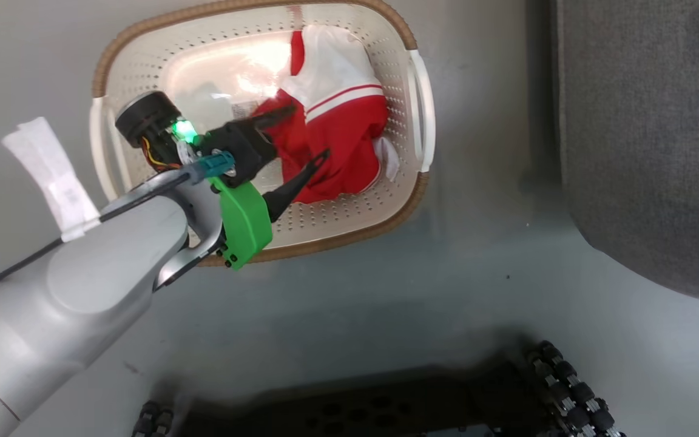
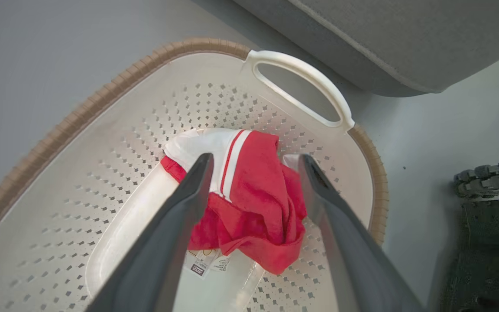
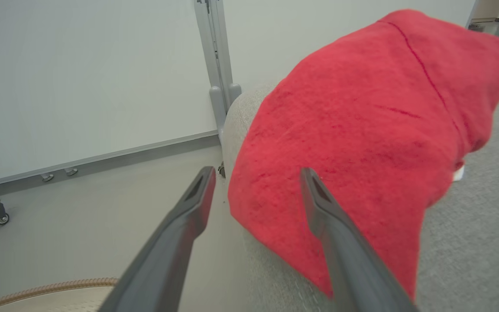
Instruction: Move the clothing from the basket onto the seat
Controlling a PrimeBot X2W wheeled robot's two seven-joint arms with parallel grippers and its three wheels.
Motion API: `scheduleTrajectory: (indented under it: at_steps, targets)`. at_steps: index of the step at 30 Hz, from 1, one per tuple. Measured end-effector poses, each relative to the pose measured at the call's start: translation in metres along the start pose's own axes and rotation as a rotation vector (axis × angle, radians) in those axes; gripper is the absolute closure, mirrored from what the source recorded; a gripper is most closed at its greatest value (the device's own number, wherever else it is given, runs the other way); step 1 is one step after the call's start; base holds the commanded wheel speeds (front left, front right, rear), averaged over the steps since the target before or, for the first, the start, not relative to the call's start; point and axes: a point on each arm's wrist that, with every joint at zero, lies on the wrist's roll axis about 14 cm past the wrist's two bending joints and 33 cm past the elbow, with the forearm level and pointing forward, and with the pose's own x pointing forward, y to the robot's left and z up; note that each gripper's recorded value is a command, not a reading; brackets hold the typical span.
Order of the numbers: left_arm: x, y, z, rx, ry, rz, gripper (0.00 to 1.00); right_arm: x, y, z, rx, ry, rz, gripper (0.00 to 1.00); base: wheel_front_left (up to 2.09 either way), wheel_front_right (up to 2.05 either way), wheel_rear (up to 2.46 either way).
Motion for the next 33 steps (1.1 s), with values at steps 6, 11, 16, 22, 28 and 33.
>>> scheduleTrajectory:
  at_steps: [6,11,16,22,28,33]
  targets:
    - [0.025,-0.021,-0.027,-0.039,0.104,-0.079,0.0,-0.005,-0.017,-0.002,-0.008,0.016,-0.047,0.0,0.0,0.0,0.0]
    - [0.038,-0.025,-0.054,-0.063,0.189,-0.095,0.0,-0.017,-0.03,-0.004,-0.018,0.05,-0.088,0.0,0.0,0.0,0.0]
    - [0.046,-0.023,-0.075,-0.07,0.261,-0.09,0.0,-0.028,-0.041,-0.002,-0.033,0.075,-0.122,0.0,0.0,0.0,0.0]
    - [0.043,-0.011,-0.111,-0.063,0.365,-0.049,0.0,-0.032,-0.045,-0.007,-0.043,0.099,-0.136,0.0,0.0,0.0,0.0]
    - [0.038,-0.01,-0.13,-0.069,0.405,-0.034,0.0,-0.035,-0.046,-0.013,-0.045,0.119,-0.139,0.0,0.0,0.0,0.0]
    - [0.04,-0.014,-0.129,-0.077,0.387,-0.037,0.0,-0.035,-0.046,-0.014,-0.044,0.122,-0.139,0.0,0.0,0.0,0.0]
